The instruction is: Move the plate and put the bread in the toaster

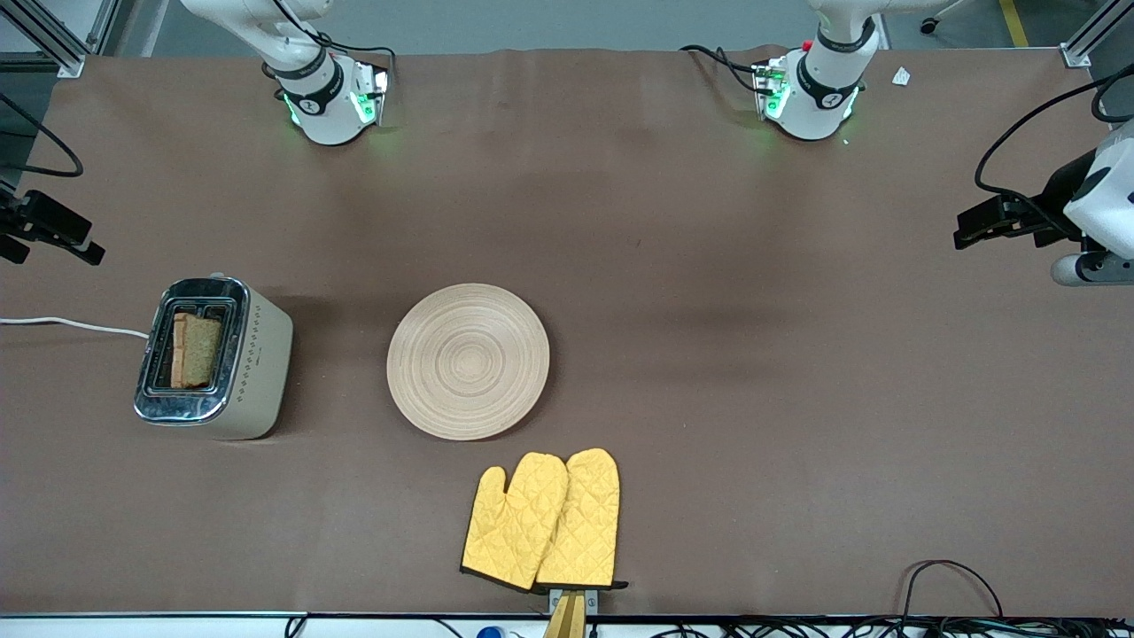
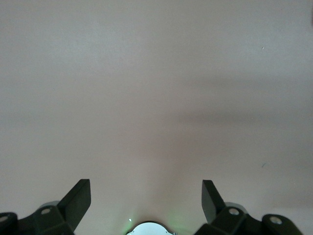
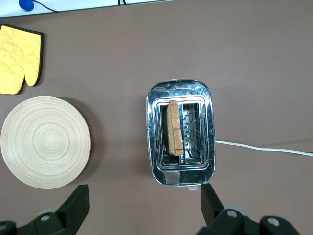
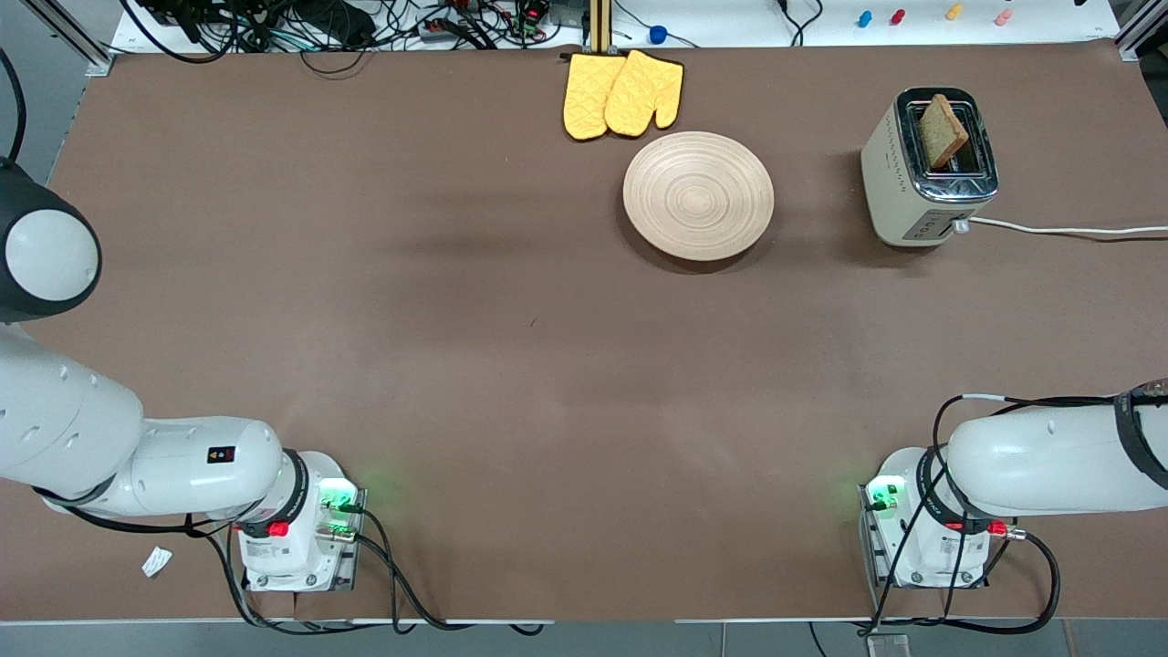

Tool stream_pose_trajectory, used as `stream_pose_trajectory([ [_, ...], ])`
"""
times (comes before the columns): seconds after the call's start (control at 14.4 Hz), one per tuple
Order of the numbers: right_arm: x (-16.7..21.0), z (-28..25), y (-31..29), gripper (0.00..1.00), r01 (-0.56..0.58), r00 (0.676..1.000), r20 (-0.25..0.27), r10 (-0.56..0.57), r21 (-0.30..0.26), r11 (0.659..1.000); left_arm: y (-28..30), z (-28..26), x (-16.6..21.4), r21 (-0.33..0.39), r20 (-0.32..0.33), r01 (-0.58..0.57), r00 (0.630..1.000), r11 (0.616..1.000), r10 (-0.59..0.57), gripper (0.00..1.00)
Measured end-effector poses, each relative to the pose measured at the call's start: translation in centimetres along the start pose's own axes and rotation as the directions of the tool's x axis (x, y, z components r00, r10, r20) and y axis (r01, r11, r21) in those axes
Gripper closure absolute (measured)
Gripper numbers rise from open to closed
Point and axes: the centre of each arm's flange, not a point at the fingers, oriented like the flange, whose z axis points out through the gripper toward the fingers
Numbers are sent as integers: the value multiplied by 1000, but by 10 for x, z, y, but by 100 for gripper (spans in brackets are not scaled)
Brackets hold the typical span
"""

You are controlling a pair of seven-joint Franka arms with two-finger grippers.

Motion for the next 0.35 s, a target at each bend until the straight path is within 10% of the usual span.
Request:
stream_pose_trajectory([
  [0.35, 0, -2, 0, 0, 1, 1000, -5, -1, 0, 1000, 0, 0, 0, 0, 0, 0, 1000, 1000, 0, 0],
])
